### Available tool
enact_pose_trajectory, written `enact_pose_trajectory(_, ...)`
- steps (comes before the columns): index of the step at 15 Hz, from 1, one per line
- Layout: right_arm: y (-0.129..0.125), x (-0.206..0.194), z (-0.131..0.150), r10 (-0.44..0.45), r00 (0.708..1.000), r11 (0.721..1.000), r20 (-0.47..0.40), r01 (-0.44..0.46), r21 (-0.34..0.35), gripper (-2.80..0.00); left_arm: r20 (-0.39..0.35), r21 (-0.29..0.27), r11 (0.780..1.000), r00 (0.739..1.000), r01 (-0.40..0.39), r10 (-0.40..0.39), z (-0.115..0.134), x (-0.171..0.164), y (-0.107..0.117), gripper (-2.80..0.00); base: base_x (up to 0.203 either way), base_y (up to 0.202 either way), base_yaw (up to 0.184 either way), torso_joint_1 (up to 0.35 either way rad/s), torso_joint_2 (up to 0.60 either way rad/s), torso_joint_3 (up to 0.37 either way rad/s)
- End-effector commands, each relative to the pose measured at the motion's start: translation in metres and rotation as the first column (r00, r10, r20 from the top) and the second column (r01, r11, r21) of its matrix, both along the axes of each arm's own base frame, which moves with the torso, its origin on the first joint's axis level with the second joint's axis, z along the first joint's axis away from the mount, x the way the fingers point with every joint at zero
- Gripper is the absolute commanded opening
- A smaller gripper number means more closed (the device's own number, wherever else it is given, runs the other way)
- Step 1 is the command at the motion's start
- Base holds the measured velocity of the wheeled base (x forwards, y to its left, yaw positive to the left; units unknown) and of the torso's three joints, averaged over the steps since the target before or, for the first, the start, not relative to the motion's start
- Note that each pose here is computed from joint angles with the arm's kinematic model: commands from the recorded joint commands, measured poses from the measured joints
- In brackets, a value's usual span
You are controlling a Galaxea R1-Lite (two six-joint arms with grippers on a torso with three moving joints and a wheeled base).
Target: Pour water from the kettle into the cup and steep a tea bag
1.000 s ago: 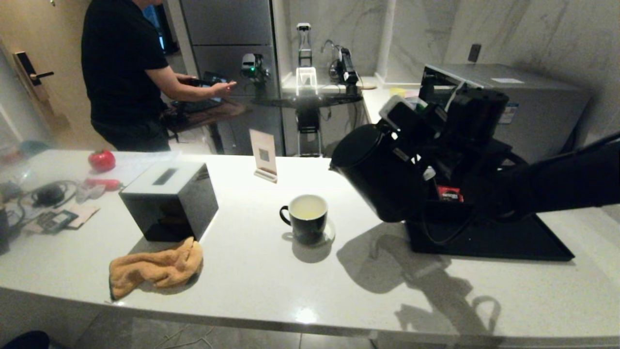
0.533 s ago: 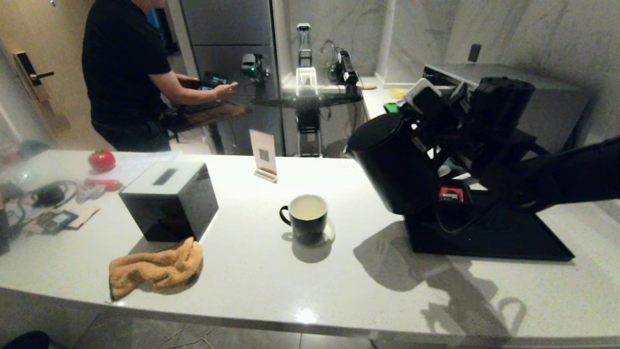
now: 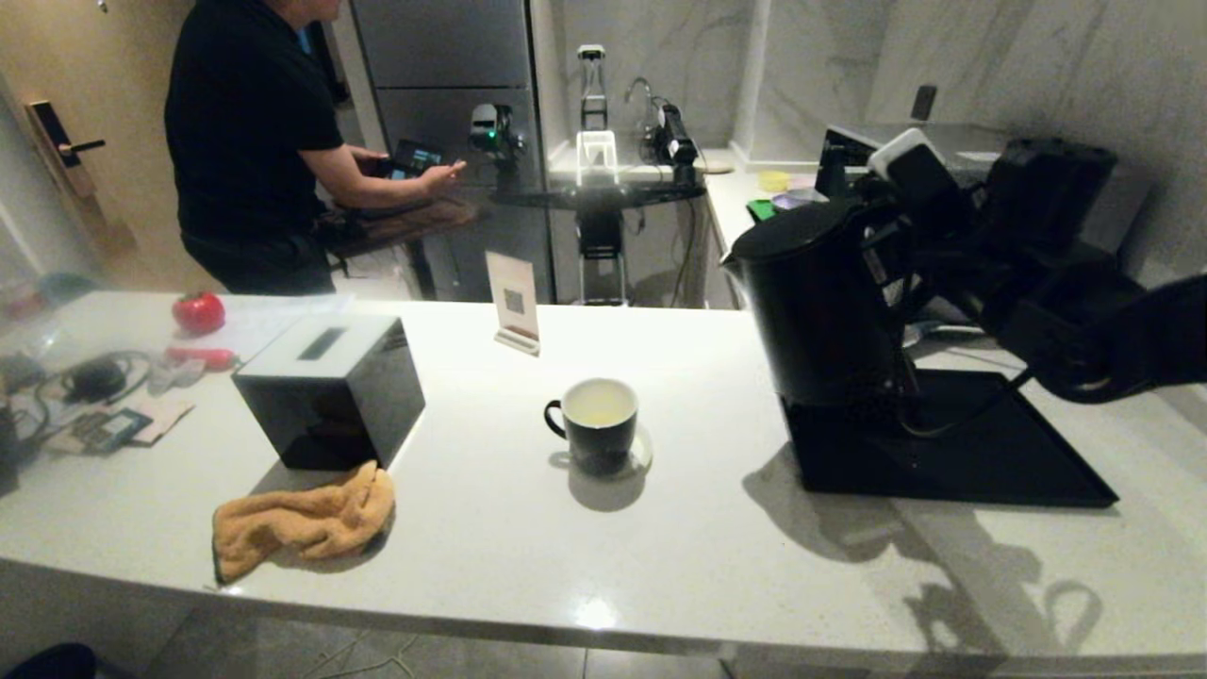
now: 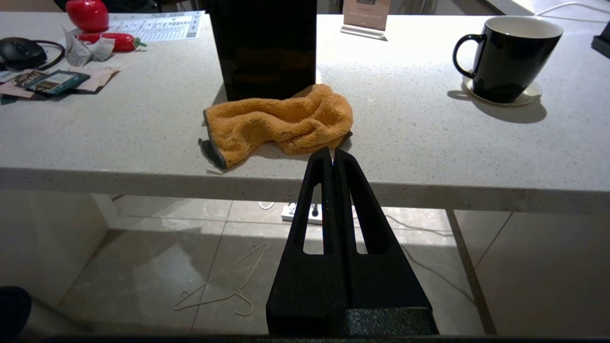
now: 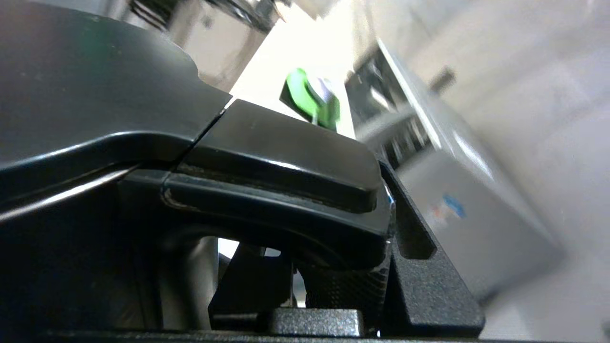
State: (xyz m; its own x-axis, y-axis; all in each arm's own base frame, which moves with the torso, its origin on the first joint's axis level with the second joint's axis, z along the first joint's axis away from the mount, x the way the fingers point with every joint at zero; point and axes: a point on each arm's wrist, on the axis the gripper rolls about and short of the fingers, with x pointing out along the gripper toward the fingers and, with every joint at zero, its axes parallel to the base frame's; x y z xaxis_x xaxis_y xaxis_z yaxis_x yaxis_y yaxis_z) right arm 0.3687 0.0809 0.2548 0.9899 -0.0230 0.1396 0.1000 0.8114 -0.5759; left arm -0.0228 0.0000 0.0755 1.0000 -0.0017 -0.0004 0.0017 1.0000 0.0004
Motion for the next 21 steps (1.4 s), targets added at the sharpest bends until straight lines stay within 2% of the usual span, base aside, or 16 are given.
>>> enact_pose_trajectory(1,-0.015,-0.006,0.003,-0.035,0.999,0.999,0.006,0.035,0.009,-2.8,0.0,0.0,1.0,1.0,0.0,0.0,0.0,0.0,0.0,-2.8,0.0,0.0,0.0,0.0,0.0,0.0)
enact_pose_trajectory(6,-0.058,-0.014,0.001,-0.14,0.99,0.988,0.001,0.139,0.072,-2.8,0.0,0.0,1.0,1.0,0.0,0.0,0.0,0.0,0.0,-2.8,0.0,0.0,0.0,0.0,0.0,0.0)
enact_pose_trajectory(13,-0.111,-0.029,-0.011,-0.278,0.96,0.951,0.021,0.272,0.145,-2.8,0.0,0.0,1.0,1.0,0.0,0.0,0.0,0.0,0.0,-2.8,0.0,0.0,0.0,0.0,0.0,0.0)
enact_pose_trajectory(18,-0.145,-0.04,-0.018,-0.372,0.928,0.909,0.021,0.36,0.21,-2.8,0.0,0.001,1.0,1.0,0.0,0.0,0.0,0.0,0.0,-2.8,0.0,0.0,0.0,0.0,0.0,0.0)
enact_pose_trajectory(21,-0.164,-0.046,-0.033,-0.423,0.906,0.879,0.003,0.409,0.247,-2.8,0.0,0.0,1.0,1.0,0.0,0.0,0.0,0.0,0.0,-2.8,0.0,0.0,0.0,0.0,0.0,0.0)
